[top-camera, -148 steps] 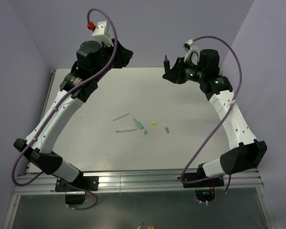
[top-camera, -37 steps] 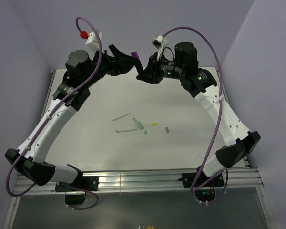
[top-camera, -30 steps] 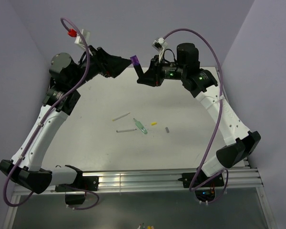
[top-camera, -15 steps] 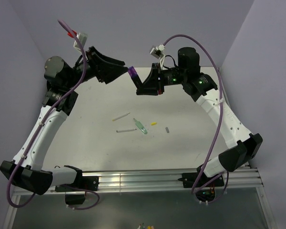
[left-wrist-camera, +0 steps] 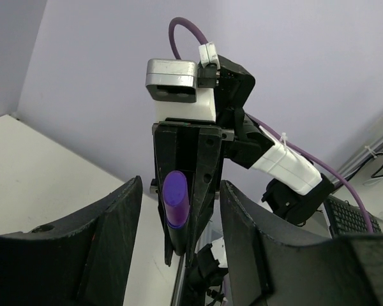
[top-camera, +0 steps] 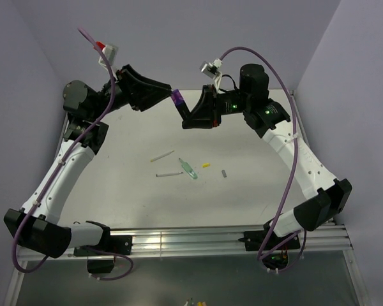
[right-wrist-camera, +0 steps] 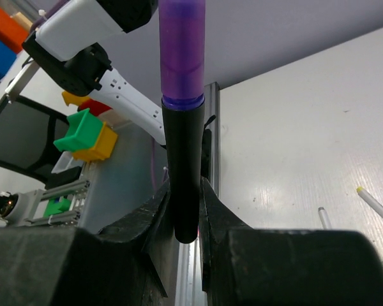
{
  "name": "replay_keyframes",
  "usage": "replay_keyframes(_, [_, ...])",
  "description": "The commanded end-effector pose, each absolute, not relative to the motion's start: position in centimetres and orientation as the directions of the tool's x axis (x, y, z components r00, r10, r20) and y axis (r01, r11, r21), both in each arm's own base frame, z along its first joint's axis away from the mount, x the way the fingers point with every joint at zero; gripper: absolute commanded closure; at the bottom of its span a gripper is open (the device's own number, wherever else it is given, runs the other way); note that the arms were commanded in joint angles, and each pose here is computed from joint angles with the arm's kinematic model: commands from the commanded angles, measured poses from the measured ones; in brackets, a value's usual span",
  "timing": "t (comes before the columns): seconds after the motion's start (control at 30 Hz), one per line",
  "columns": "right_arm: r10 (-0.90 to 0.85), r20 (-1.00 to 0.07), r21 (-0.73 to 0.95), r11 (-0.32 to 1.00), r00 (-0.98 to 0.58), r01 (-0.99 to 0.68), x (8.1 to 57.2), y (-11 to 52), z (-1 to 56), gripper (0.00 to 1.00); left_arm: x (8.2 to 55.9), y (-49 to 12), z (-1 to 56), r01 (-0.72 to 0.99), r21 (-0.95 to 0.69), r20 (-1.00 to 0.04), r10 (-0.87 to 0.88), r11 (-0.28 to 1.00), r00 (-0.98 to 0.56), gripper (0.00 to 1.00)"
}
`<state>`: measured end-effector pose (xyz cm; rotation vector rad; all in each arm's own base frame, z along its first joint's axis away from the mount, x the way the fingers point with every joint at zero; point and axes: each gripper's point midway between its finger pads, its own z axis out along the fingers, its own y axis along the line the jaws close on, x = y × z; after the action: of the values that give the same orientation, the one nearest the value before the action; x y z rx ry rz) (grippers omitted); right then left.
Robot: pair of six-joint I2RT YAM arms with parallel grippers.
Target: Insert the pens into the pen caps
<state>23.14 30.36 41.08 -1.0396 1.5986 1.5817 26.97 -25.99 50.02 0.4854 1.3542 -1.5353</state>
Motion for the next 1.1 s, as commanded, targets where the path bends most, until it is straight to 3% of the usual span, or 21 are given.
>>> replay_keyframes(0.0, [-0.059, -0.909, 0.417, -0.081, -0.413, -0.905, 22.1, 30.1, 43.0, 1.0, 26.0, -25.9, 51.2, 0.88, -0.47, -0.814, -0.42, 0.069, -0.401, 0.43])
replay_keyframes(0.53, [-0.067, -0.905, 0.426, -0.084, -0.421, -0.901, 21.8, 30.7, 42.6, 1.0, 26.6, -27.0, 50.9, 0.876, -0.474, -0.819, -0.408, 0.088, -0.403, 0.47])
replay_keyframes(0.93, [-0.076, -0.897, 0.44, -0.092, -0.435, -0.893, 21.8, 31.0, 42.4, 1.0, 25.4, -27.5, 50.8, 0.888, -0.46, -0.821, -0.393, 0.028, -0.413, 0.68])
replay_keyframes(1.07, [-0.075, -0.897, 0.44, -0.092, -0.435, -0.893, 21.8, 31.0, 42.4, 1.0, 24.9, -27.4, 50.8, 0.887, -0.461, -0.819, -0.392, 0.012, -0.42, 0.64])
